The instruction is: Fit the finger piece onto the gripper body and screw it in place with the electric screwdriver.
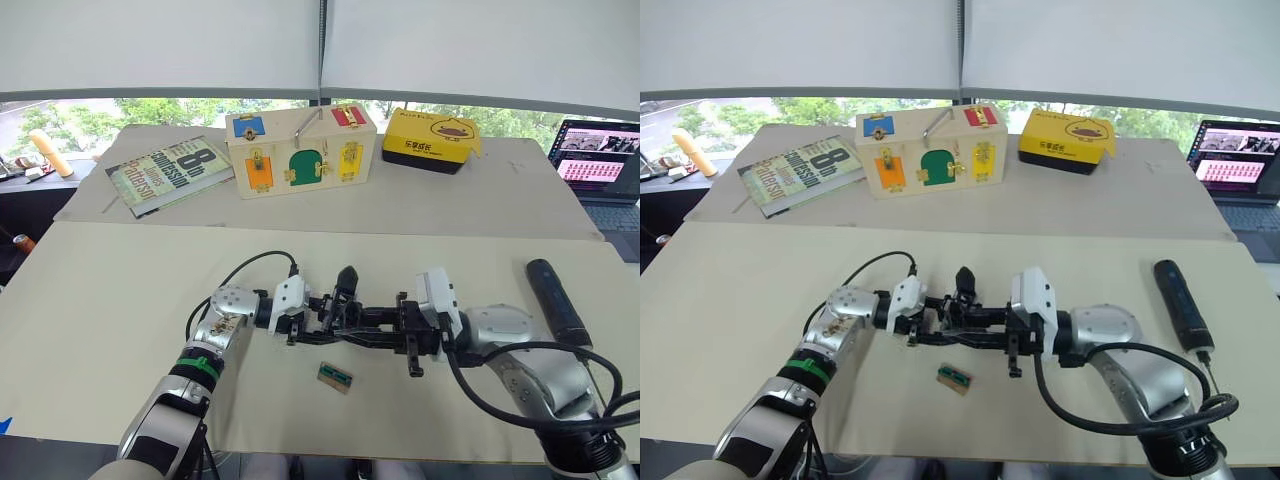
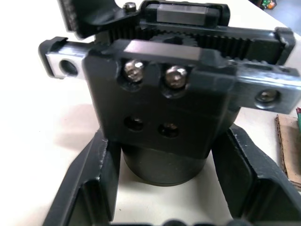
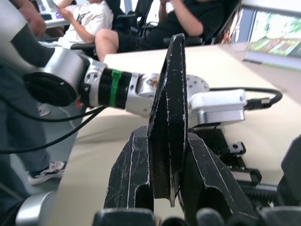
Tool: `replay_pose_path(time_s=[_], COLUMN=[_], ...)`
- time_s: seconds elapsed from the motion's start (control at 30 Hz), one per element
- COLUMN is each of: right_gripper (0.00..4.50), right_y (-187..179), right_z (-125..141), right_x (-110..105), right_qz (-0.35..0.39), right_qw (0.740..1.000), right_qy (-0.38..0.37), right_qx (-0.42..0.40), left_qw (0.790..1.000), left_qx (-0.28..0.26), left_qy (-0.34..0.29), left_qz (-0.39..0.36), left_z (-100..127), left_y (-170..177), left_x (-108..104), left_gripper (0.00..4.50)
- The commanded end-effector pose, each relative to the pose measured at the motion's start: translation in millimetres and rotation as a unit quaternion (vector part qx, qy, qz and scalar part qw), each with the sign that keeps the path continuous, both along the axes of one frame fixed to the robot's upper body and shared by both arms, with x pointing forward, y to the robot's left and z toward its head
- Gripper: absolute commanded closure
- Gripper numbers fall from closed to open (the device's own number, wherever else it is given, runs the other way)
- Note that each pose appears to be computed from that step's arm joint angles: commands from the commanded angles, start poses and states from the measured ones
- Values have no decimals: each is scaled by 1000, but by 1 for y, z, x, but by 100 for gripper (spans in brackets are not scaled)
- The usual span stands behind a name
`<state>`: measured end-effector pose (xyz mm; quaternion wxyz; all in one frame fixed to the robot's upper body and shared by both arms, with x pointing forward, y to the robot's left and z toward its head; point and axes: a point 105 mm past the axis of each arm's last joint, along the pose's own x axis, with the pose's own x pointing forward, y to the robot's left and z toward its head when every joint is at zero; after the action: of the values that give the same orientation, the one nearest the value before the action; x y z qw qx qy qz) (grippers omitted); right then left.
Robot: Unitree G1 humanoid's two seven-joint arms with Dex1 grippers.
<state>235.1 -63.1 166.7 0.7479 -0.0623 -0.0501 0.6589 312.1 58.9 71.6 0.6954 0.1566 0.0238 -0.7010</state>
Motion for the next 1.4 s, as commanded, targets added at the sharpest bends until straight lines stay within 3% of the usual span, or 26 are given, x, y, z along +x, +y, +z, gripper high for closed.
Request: replay_pose_path(time_s=[0.03, 0.43, 0.9, 1.4], right_gripper=[411, 411, 411, 411], right_y=[4, 17, 13, 12], right_z=[8, -22, -28, -45], right_x=[4, 12, 24, 28], right_qz=[-8, -11, -38, -57], right_qw=[999, 999, 998, 998], right_qy=[-38, -38, -45, 1], right_qx=[23, 23, 22, -3], left_qw=[1000, 1000, 999, 999], left_qx=[20, 27, 35, 33], left_qy=[5, 13, 24, 26], left_qz=[-10, 8, 12, 18], left_z=[-11, -14, -17, -17], left_y=[1, 4, 7, 8], left_x=[-6, -8, -10, -9], left_gripper=[222, 222, 222, 222])
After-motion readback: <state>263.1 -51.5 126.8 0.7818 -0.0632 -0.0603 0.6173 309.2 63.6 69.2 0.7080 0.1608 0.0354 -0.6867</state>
